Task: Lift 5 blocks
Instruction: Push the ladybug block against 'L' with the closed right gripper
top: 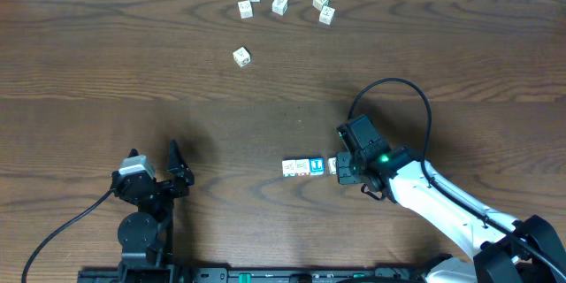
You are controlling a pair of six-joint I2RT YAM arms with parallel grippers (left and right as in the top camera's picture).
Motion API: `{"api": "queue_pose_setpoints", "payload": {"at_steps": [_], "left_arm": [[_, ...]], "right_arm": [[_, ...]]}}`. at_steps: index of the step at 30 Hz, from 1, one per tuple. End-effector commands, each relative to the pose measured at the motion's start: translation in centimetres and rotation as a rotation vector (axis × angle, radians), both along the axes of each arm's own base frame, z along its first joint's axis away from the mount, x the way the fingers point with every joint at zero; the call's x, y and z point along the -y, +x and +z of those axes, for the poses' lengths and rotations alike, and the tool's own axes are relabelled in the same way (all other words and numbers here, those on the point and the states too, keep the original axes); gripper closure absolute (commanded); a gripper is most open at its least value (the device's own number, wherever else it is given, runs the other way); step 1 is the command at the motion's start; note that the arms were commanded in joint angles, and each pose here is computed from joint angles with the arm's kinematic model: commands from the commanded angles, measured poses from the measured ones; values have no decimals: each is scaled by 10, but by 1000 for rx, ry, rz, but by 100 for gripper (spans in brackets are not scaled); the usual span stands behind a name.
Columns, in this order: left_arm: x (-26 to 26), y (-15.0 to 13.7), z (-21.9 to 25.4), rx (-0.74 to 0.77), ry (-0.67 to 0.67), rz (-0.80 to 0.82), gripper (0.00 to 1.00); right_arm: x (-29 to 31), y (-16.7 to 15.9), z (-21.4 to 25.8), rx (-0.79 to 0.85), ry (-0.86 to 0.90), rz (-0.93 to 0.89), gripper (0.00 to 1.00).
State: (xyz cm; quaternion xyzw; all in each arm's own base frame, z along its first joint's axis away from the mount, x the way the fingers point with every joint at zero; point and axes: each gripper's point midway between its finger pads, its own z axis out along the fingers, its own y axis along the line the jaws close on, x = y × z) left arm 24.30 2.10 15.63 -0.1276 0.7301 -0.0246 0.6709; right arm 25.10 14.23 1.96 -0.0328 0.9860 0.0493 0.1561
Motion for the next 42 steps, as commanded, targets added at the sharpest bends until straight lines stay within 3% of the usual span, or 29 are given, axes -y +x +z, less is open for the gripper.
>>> {"api": "queue_pose_setpoints", "payload": {"at_steps": [1,42], "left_arm": [[-1,0,-18,-50,8,6,21],[-1,0,-18,-50,8,6,21]], "right_arm": [[-5,2,3,-1,18,-22,99],[-25,3,7,-15,133,-19,99]]}}
